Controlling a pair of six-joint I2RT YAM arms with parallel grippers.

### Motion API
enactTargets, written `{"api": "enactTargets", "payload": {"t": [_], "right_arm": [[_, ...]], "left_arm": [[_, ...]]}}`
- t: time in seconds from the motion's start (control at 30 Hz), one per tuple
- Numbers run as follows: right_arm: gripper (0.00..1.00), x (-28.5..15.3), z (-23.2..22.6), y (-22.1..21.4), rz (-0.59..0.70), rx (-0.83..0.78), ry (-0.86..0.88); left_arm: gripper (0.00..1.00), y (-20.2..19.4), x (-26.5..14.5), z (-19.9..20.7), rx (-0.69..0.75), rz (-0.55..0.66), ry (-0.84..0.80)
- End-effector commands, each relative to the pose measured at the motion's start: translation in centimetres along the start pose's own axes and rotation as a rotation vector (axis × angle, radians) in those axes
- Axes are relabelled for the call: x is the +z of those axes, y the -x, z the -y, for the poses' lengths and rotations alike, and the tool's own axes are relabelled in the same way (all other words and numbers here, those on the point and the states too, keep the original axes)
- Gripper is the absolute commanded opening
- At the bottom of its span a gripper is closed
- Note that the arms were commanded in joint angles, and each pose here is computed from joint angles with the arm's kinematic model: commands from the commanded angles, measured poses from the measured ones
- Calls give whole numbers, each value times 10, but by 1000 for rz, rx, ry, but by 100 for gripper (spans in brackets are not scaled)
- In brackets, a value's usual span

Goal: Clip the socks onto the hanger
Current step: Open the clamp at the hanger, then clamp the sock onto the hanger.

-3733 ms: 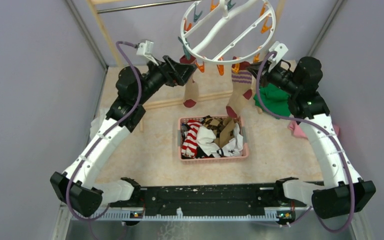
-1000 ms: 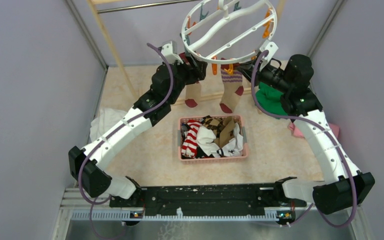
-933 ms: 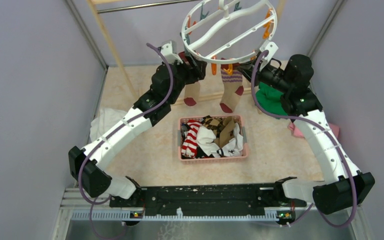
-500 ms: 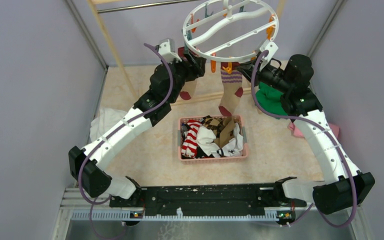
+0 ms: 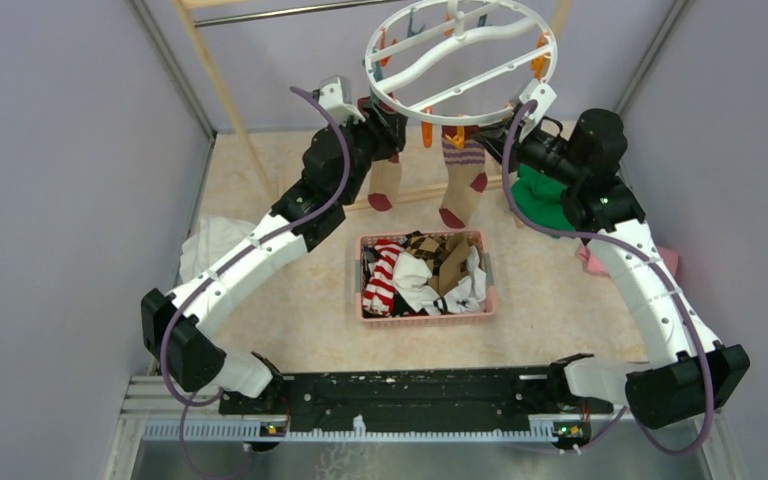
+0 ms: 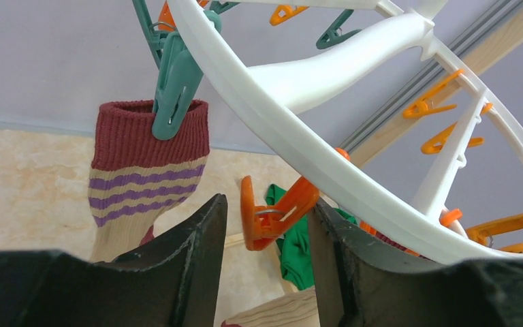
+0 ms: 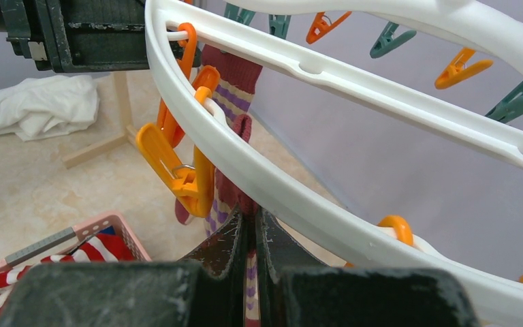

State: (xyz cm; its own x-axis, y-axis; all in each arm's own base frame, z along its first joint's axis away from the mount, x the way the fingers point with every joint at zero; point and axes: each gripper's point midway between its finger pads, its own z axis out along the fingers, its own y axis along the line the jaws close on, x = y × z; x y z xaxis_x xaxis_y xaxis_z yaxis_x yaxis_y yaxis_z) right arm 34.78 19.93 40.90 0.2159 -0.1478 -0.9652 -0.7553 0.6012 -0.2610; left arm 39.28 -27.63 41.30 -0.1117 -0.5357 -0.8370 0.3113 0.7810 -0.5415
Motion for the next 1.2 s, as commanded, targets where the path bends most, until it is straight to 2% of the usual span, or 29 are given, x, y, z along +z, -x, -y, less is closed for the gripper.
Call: {"api": "enactTargets", "payload": {"t": [0.0, 0.27, 0.43, 0.67, 0.9, 1.17], "right_arm": [[0, -1, 1, 24, 56, -36, -8], [0, -3, -1, 19, 43, -34, -11], [0, -6, -3, 17, 35, -34, -11], [0, -11, -14, 12, 33, -37, 26], [0, -24, -33, -13, 8, 9, 46], [0, -20, -61, -17, 47, -5, 66]], "left_arm": [[50, 17, 2, 11, -12, 62, -33], [22, 19, -1, 17, -18, 58, -59], [14, 22, -2, 19, -27, 56, -66], [12, 26, -6, 22, -40, 59, -75], [11, 28, -9, 24, -51, 58, -85], [11, 27, -11, 27, -57, 49, -107]]}}
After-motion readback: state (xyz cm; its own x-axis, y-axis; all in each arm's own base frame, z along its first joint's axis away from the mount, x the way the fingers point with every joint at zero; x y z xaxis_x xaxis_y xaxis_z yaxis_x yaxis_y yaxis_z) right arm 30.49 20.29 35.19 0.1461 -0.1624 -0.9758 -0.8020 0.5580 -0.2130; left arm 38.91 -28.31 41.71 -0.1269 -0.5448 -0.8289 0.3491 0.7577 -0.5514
